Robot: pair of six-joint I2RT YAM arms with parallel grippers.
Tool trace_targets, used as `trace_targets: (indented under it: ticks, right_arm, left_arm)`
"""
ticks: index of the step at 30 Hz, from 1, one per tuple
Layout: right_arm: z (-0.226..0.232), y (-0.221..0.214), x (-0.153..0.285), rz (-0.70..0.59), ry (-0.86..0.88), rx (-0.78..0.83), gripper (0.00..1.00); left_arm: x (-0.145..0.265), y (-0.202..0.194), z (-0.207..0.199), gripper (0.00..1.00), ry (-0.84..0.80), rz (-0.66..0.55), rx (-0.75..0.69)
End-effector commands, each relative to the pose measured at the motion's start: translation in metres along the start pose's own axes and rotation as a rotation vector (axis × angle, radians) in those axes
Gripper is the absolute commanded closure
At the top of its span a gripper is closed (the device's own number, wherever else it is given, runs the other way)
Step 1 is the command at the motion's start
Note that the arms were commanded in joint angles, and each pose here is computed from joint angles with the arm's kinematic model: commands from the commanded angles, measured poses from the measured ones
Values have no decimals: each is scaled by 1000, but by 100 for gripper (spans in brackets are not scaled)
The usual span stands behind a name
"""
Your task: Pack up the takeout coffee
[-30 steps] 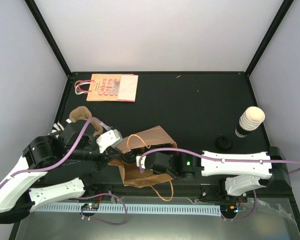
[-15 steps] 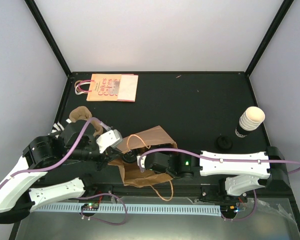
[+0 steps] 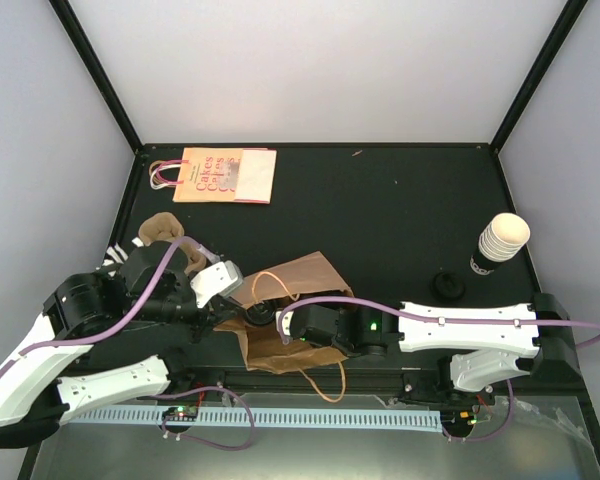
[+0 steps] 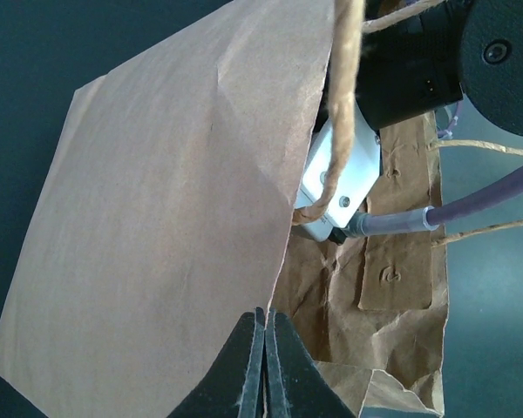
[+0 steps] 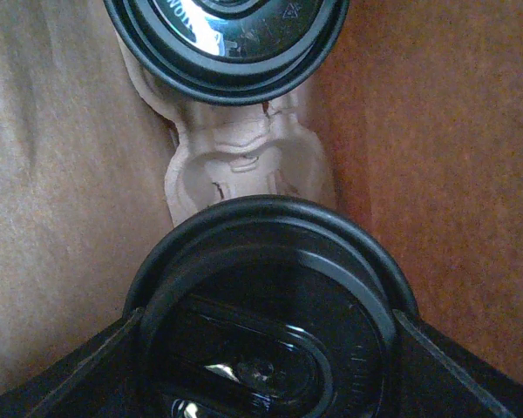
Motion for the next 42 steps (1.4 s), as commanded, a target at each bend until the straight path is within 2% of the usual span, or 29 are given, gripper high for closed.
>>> trace_targets:
  ticks: [1,11,28,29,31,32,34,36,39,42]
  right_arm:
    - [-8,-4,5,5,-22,-30,51]
    - [-3,8,12,43,22,-71,51]
    - [6,14,12,10,-11,-48,51]
    - [6,16,12,6,-14,-48,51]
    - [6,17,12,-1,-12,-45,52]
    - [6,17,12,-3,-13,-48,52]
    - [7,17,11,-5,-13,-46,52]
    - [8,17,10,-7,-13,-46,52]
    - [8,17,10,-15,-13,-47,52]
    - [8,18,11,-23,-10,-45,52]
  left_arm:
    - [6,-6,1,98,17,12,-14]
    - [10,-8,8,98,65,-9,-12]
    - [7,0,-6,98,-24,-40,-33]
    - [8,1,-7,92,-29,-48,-32]
    - [11,6,-8,68,-34,-75,-25]
    - [15,11,-8,52,-26,-100,-14]
    - [29,28,-2,26,29,-183,46]
    - [45,44,9,10,107,-272,136]
    - [63,66,15,3,158,-344,211]
    - [67,79,28,1,242,-337,275]
Point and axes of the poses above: each gripper's point midway between its finger pads, its own x axis back along the fingers, its own z axis along the line the jaws close on, y = z × x, the point moved 2 cm from there along x, back along the fingers, and after that the axes turned 1 degree about -x, right-handed, at the moved point
